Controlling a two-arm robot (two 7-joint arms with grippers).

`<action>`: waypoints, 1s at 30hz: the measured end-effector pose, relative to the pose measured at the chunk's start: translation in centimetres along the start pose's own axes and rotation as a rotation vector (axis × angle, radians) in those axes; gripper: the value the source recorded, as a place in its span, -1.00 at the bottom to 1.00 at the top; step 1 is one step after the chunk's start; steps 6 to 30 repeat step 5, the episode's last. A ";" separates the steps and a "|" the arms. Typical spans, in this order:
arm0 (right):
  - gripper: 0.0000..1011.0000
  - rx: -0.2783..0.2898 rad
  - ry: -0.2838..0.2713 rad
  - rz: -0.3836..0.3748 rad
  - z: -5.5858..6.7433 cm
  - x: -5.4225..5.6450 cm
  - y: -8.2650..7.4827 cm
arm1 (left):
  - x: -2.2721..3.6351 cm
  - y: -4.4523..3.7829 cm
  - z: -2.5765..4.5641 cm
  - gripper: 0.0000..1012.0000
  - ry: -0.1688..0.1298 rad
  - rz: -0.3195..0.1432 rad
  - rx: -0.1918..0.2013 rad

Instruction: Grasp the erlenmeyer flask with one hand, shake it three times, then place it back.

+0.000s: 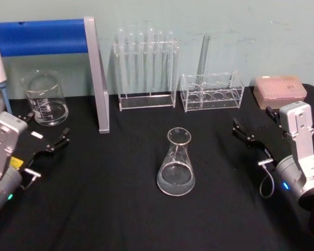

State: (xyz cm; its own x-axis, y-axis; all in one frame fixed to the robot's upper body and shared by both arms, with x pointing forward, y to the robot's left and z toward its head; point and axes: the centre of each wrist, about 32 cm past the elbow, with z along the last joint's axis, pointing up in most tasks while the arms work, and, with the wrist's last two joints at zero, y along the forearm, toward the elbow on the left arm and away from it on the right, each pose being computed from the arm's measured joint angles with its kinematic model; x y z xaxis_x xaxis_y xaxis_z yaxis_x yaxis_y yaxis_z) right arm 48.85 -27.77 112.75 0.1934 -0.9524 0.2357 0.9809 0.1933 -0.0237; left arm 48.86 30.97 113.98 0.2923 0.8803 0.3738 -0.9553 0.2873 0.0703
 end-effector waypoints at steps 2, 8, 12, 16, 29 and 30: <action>0.98 0.000 0.000 0.000 0.0 0.0 0.0 | 0.00 0.00 0.00 0.98 0.000 0.000 0.000; 0.98 0.000 0.000 0.000 0.0 0.0 0.0 | 0.00 0.00 0.00 0.98 0.000 0.000 0.000; 0.98 0.000 0.000 0.000 0.0 0.0 0.0 | 0.00 0.00 0.00 0.98 0.000 0.000 0.000; 0.98 0.000 0.000 0.000 0.0 0.0 0.0 | 0.00 0.00 0.00 0.98 0.000 0.000 0.000; 0.98 0.000 0.000 0.000 0.0 0.0 0.0 | 0.00 0.00 0.00 0.98 0.000 0.000 0.000; 0.98 0.000 0.000 0.000 0.0 0.0 0.0 | 0.00 0.00 0.00 0.98 0.000 0.000 0.000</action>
